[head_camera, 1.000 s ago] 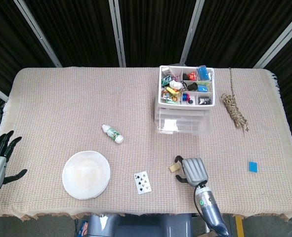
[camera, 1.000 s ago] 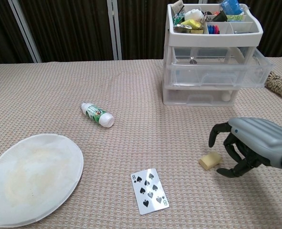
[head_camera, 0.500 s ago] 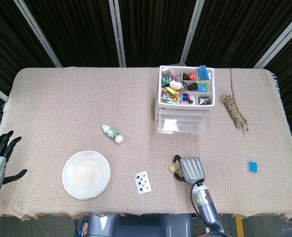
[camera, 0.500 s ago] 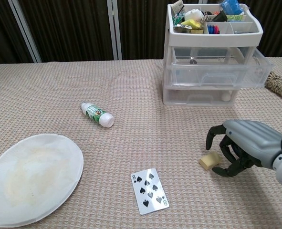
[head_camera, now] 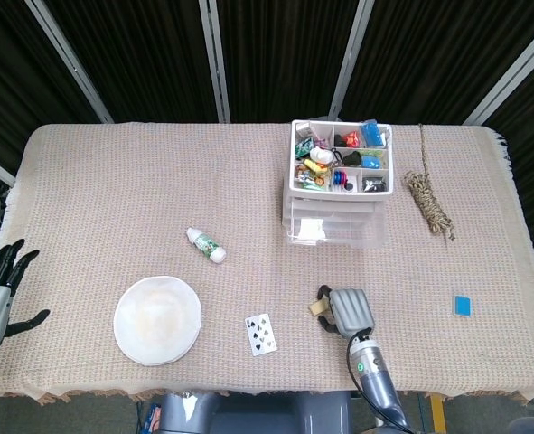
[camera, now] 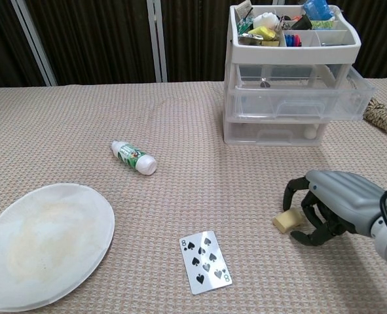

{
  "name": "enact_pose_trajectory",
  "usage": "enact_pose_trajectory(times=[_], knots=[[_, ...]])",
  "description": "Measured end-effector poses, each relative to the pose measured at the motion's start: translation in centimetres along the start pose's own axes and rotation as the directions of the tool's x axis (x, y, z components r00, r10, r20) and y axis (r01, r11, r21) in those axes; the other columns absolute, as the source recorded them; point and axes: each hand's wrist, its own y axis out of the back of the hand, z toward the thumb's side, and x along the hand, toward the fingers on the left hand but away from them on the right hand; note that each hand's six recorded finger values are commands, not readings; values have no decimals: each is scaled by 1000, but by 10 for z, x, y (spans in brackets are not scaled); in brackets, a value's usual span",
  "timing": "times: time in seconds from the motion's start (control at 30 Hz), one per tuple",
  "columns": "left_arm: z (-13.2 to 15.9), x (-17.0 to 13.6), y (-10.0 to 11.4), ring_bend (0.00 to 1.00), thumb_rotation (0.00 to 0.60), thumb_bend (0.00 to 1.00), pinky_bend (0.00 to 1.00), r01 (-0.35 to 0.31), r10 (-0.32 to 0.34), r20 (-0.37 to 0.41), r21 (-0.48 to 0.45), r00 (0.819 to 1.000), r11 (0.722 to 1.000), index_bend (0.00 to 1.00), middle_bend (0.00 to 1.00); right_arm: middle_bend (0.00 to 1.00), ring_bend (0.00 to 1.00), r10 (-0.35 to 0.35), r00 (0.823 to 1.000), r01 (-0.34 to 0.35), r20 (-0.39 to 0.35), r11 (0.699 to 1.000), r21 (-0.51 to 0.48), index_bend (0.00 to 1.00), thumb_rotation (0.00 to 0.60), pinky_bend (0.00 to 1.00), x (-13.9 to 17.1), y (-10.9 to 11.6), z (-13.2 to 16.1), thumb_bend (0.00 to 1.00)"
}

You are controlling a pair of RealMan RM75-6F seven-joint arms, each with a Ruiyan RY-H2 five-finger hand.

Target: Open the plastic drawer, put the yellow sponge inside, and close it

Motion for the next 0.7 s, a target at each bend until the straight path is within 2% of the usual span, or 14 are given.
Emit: enact_pose_trajectory(times=[0.2,0.47,0.7], knots=[[0,0,0,0,600,168,0,0,0,-3,-2,1000,1000,125,0,785,780,6,1000,-6,-1,1000,-15,454,600,647,0,-3,3,244],[-1,0,0,0,600,168,0,3,-3,-6,-6,1000,1000,125,0,790,780,-2,1000,2,7,1000,-23,596,600,646,0,-5,4,277],[0,0,0,0,600,167,0,2,-3,-5,-5,1000,1000,126,0,791,780,-8,1000,9,11,1000,-28,611,600,647,1,-1,3,278]])
